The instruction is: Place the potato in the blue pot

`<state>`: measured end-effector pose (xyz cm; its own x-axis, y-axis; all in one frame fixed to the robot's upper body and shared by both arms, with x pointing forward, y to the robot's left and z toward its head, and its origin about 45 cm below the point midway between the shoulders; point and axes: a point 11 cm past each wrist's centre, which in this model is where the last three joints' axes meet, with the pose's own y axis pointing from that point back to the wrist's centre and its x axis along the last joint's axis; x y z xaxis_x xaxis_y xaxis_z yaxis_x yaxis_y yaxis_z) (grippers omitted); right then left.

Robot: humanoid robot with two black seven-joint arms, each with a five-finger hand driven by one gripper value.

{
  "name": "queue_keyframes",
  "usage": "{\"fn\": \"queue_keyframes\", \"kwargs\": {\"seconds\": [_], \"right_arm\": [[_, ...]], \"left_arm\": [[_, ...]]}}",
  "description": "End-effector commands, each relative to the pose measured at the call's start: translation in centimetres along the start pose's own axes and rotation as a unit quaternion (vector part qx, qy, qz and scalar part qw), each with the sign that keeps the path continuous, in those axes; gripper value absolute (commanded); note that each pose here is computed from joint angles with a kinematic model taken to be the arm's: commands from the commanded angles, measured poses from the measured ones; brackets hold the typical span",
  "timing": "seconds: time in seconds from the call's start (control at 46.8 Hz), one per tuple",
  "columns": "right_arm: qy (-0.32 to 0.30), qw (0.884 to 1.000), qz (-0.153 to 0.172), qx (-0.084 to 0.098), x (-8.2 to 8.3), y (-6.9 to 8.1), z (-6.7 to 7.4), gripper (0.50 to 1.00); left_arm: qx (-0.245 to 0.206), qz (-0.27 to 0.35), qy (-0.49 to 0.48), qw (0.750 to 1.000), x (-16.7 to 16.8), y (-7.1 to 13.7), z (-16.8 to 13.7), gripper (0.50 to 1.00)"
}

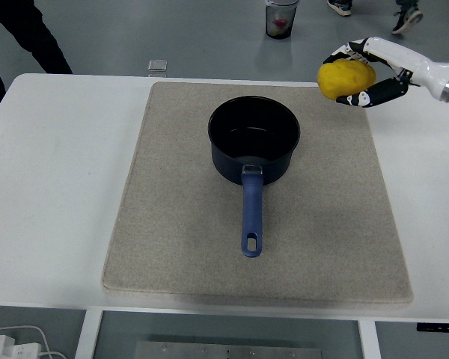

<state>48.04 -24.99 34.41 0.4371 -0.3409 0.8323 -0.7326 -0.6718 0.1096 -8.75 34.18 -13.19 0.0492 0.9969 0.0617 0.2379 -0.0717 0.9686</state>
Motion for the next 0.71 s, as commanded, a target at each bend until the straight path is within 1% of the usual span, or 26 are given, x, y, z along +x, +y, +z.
{"fn": "queue_keyframes", "kwargs": {"seconds": [0.0, 0.064, 0.15, 0.321, 0.385, 0.47, 0.556, 0.684], "right_arm": [[0.01, 1.0, -0.012, 0.019, -0.2, -1.8, -1.9, 0.5], [0.0, 1.0, -0.015, 0.027, -0.6, -2.9, -2.8, 0.5], [0.001, 0.999, -0.022, 0.038, -1.2, -4.8, -4.1, 0.5], [0.012, 0.998, -0.038, 0.054, -3.3, -8.1, -6.1, 0.5], [0.013, 0.997, -0.039, 0.061, -3.8, -9.2, -6.9, 0.5], [0.012, 0.996, -0.046, 0.071, -5.0, -10.4, -8.0, 0.5], [0.01, 0.996, -0.048, 0.074, -6.1, -11.2, -8.4, 0.5], [0.0, 0.996, -0.056, 0.069, -8.1, -11.7, -7.9, 0.5]], "left_arm": [[0.0, 0.0, 0.0, 1.0, 0.0, 0.0, 0.0, 0.996], [0.0, 0.001, 0.0, 1.0, 0.1, 0.0, 0.0, 0.996], [0.0, 0.002, 0.0, 1.0, 0.2, 0.0, 0.0, 0.996], [0.0, 0.004, 0.001, 1.0, 0.3, 0.0, 0.0, 0.996], [0.0, 0.004, 0.001, 1.0, 0.3, 0.0, 0.0, 0.996], [0.0, 0.004, 0.002, 1.0, 0.3, 0.0, 0.0, 0.996], [0.0, 0.004, 0.002, 1.0, 0.3, 0.0, 0.0, 0.996], [0.0, 0.005, 0.002, 1.0, 0.4, 0.0, 0.0, 0.996]]}}
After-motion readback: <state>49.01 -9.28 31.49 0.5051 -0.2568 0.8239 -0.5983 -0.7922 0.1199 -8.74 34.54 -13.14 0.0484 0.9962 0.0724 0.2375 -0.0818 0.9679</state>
